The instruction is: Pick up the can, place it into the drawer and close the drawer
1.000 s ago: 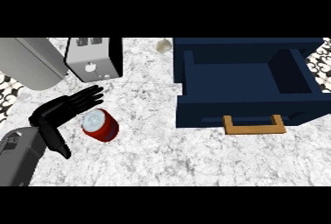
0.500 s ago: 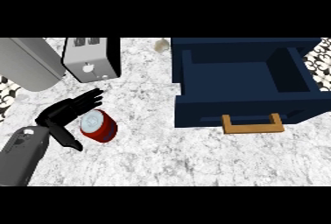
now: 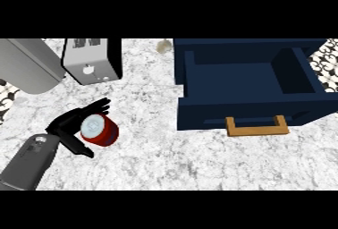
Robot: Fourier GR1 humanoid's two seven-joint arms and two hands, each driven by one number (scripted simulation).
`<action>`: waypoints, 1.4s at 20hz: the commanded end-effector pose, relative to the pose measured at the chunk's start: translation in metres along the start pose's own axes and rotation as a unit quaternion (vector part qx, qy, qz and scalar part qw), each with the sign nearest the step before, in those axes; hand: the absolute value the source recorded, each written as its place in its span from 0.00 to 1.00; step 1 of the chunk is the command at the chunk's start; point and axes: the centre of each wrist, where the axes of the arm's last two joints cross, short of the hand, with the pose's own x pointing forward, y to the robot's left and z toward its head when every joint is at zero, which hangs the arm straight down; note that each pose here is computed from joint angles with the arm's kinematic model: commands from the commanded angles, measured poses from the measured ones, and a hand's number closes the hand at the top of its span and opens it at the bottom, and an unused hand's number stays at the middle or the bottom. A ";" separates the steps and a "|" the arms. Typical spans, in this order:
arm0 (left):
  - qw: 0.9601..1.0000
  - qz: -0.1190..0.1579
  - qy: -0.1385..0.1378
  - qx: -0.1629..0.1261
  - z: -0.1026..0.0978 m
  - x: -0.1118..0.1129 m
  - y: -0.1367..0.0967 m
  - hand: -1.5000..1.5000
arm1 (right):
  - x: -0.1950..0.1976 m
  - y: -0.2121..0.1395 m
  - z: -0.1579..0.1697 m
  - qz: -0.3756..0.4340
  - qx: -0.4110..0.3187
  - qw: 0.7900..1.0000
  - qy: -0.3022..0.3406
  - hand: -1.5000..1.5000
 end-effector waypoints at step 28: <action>0.948 0.198 -0.129 0.212 -0.037 -0.044 -0.053 1.00 | 0.005 -0.005 0.016 -0.005 -0.024 1.000 0.020 0.00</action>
